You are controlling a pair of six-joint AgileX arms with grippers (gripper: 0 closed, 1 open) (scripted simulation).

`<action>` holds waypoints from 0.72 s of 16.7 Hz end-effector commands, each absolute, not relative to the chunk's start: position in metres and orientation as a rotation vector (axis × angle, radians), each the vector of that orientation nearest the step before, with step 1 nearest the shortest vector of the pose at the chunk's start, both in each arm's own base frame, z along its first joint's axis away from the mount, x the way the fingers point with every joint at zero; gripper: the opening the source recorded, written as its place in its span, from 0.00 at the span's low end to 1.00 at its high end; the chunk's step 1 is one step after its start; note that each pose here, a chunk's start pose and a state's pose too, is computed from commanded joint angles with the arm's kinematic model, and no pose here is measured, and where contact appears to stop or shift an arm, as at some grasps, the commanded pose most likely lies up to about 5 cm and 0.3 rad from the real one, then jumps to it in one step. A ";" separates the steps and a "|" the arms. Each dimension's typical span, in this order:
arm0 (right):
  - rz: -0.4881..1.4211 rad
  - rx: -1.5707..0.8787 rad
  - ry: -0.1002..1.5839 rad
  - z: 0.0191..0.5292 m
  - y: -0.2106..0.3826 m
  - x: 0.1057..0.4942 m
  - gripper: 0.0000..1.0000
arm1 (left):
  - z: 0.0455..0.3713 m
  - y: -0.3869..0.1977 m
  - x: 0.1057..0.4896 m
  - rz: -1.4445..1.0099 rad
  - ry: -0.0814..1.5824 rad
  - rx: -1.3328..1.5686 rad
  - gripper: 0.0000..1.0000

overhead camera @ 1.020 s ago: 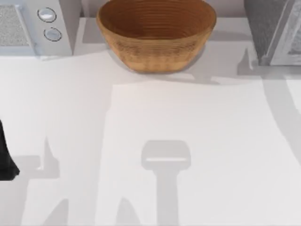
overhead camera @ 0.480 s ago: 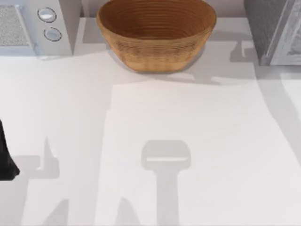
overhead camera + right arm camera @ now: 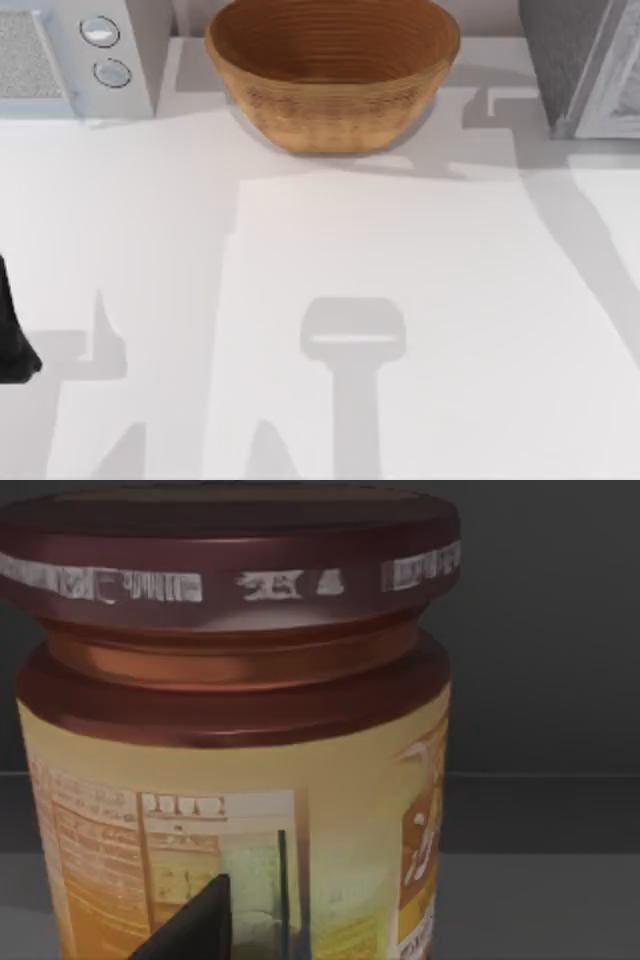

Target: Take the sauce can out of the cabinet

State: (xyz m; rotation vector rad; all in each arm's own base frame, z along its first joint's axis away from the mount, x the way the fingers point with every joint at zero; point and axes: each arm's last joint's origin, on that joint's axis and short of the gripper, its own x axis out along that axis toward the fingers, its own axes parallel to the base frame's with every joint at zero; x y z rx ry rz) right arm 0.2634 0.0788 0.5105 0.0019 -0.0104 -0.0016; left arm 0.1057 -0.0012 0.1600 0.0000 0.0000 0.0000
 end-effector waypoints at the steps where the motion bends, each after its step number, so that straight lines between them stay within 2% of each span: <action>1: -0.003 0.001 -0.010 0.510 0.088 0.265 1.00 | 0.160 -0.001 0.106 0.000 0.000 0.000 1.00; 6: -0.010 0.000 -0.009 0.506 0.124 0.268 1.00 | 0.160 -0.001 0.106 0.000 0.000 0.000 1.00; 12: -0.010 0.000 -0.008 0.506 0.124 0.272 1.00 | 0.160 -0.001 0.106 0.000 0.000 0.000 1.00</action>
